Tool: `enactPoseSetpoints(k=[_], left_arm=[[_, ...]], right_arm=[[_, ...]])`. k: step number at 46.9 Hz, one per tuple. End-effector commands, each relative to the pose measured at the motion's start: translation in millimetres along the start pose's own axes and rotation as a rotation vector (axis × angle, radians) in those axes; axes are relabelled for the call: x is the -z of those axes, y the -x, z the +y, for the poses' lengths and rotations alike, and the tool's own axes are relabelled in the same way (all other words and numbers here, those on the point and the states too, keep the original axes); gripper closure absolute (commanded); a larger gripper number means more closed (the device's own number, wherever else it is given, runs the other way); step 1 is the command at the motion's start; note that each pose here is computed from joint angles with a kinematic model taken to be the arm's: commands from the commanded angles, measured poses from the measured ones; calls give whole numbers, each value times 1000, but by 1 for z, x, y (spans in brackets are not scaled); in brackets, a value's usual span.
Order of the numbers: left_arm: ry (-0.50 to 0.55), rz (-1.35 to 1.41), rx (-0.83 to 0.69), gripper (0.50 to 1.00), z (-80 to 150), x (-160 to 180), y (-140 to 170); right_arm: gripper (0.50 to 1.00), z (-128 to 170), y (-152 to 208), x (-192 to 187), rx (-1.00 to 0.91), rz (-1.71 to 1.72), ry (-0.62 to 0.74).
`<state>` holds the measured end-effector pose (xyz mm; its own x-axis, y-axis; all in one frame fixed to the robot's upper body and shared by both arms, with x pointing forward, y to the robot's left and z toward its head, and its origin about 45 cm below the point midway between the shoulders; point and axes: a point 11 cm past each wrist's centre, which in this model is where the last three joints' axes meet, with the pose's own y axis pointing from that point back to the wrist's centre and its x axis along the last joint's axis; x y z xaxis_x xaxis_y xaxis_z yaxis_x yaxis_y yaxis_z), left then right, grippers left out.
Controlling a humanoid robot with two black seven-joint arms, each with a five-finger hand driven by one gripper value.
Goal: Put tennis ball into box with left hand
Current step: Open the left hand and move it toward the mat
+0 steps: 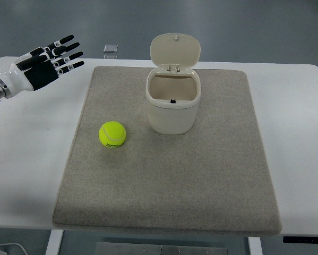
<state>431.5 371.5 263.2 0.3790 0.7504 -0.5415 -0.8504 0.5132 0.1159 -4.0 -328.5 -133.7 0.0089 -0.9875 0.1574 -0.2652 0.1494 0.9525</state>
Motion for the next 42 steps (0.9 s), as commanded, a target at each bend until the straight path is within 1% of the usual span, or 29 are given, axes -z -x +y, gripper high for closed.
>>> enactPoseSetpoints(k=[1,6,14,20,23,27,33,38,42], left_arm=[[0,4,-3,506,-1,1,1],[-1,4,-13,506,0,0,0],[19,-3,-11,506,-1,-10,2],[18,2,-60,506,0,-10,-4],[21,-2,-60,506,1,-12,-4],[31,-27,-54,508,9,-22,-4],[29,-91,-1,506,22,-37,0],[-17,-175,-18,506,24,-36,-2],[-72,-323,-23,506,25,-35,1]], right_arm=[[562,0,0,0,0,0,0],[562,0,0,0,0,0,0],[560,0,0,0,0,0,0],[562,0,0,-1,0,0,1],[562,0,0,0,0,0,0],[562,0,0,0,0,0,0],[562,0,0,0,0,0,0],[560,0,0,0,0,0,0],[562,0,0,0,0,0,0]])
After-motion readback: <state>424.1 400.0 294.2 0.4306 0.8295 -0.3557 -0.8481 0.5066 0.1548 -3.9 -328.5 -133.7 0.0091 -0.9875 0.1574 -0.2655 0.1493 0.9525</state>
